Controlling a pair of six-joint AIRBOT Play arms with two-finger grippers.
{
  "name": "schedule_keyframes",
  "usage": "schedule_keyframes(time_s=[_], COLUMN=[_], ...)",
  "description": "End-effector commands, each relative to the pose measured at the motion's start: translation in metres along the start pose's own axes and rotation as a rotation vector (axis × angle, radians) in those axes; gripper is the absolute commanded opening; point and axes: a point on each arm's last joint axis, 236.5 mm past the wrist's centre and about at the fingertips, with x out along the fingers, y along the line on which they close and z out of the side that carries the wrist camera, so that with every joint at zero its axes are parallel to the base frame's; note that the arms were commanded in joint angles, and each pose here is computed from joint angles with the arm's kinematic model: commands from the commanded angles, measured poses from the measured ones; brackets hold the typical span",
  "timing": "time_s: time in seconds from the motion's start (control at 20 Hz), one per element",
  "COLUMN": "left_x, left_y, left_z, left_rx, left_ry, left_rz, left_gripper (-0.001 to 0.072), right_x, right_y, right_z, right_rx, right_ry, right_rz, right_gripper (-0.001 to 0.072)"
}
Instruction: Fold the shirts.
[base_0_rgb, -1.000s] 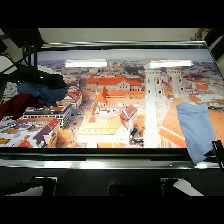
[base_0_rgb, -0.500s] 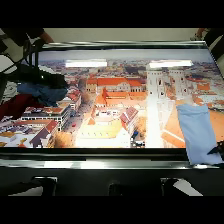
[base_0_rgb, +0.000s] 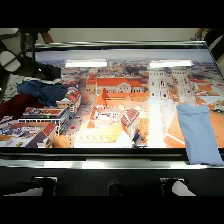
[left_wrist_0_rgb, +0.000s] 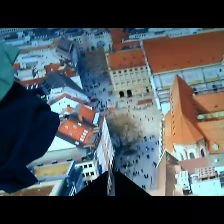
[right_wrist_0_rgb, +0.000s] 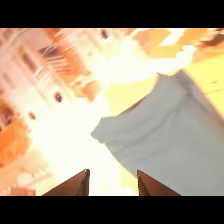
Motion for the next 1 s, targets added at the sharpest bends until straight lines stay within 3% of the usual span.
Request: schedule_keyframes(time_s=[0.0, 0.1, 0.25, 0.95], left_x=[0.041, 0.055, 0.061, 0.062], left_y=[-0.017, -0.026, -0.025, -0.026], left_z=[-0.100, -0.140, -0.150, -0.150], left_rx=[-0.084, -0.105, -0.164, -0.161], left_ry=[0.352, 0.397, 0.340, 0.343], left_rz=[-0.028, -0.052, -0.029, -0.029], left_gripper=[0.0585, 0.0610, 0.0605, 0.0600], right_x=[0.039, 0.062, 0.079, 0.080], right_y=[0.089, 0.103, 0.107, 0.106], right_z=[-0.083, -0.136, -0.167, -0.170], right_rx=[-0.216, -0.292, -0.342, -0.351], right_ry=[0.251, 0.435, 0.512, 0.520], right_rz=[0.007, -0.007, -0.026, -0.026], right_gripper=[0.0374, 0.0375, 0.0375, 0.0373])
